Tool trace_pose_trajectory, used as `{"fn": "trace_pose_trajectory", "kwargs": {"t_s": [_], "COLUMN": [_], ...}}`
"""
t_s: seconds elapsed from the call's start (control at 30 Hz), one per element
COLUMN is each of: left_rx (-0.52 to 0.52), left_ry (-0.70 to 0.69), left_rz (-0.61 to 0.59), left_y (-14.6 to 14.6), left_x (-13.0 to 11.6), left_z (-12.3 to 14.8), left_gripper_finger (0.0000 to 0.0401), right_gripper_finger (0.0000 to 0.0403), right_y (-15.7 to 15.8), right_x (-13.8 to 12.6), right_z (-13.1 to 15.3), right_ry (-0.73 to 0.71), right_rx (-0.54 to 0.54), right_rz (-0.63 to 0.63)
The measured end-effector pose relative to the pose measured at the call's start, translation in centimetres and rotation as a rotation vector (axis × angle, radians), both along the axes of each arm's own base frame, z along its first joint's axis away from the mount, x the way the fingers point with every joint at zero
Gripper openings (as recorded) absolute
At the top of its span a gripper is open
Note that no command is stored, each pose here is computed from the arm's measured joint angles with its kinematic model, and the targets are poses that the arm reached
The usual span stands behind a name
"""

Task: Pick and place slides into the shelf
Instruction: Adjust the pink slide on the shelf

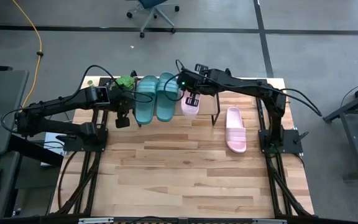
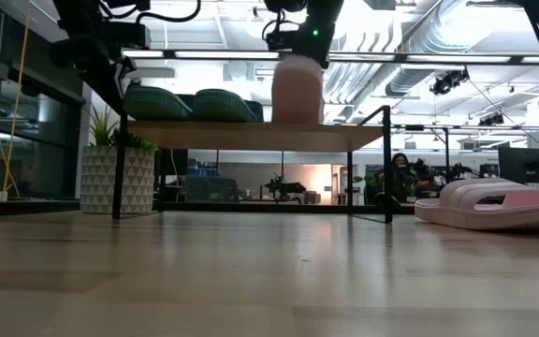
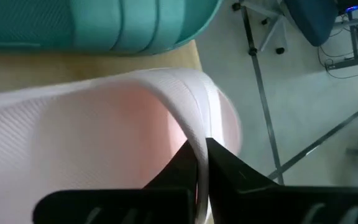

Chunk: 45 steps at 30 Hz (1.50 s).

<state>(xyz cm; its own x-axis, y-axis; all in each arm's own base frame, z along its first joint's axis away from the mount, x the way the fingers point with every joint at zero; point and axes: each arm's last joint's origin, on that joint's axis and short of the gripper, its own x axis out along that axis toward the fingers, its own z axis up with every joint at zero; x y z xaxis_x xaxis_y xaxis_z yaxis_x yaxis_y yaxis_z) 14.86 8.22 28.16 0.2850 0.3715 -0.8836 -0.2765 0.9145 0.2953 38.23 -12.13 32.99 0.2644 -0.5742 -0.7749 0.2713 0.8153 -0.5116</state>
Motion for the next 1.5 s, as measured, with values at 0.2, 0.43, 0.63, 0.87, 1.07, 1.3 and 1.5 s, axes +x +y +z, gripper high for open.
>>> {"fn": "trace_pose_trajectory", "kwargs": {"t_s": [0.2,0.43,0.63,0.87,1.07,1.3,1.5], "left_rx": [0.0,0.0,0.002,0.07,0.154,0.217,0.25], "left_ry": [0.0,0.0,0.004,0.036,0.033,-0.052,-0.117], "left_rz": [0.0,0.0,-0.007,-0.004,-0.007,0.011,0.017], "left_y": [0.0,0.0,0.0,0.1,0.1,0.1,0.1], "left_x": [0.0,0.0,0.0,-0.3,-0.7,-0.8,-0.7], "left_z": [0.0,0.0,0.0,1.7,4.4,7.3,8.6], "left_gripper_finger": [0.0,0.0,0.0,0.0,0.0,0.0,0.0], "right_gripper_finger": [0.0002,0.0001,0.0001,0.0,0.0,0.0,0.0], "right_y": [0.3,0.8,1.4,2.2,2.3,2.6,3.2], "right_x": [-1.0,-2.7,-3.4,-3.2,-3.2,-4.1,-5.6], "right_z": [1.6,4.1,5.1,5.1,5.4,7.0,9.4], "right_ry": [-0.061,-0.195,-0.298,-0.34,-0.426,-0.562,-0.734], "right_rx": [-0.004,0.045,0.161,0.197,0.273,0.341,0.437], "right_rz": [-0.035,-0.095,-0.114,-0.155,-0.233,-0.321,-0.367]}}
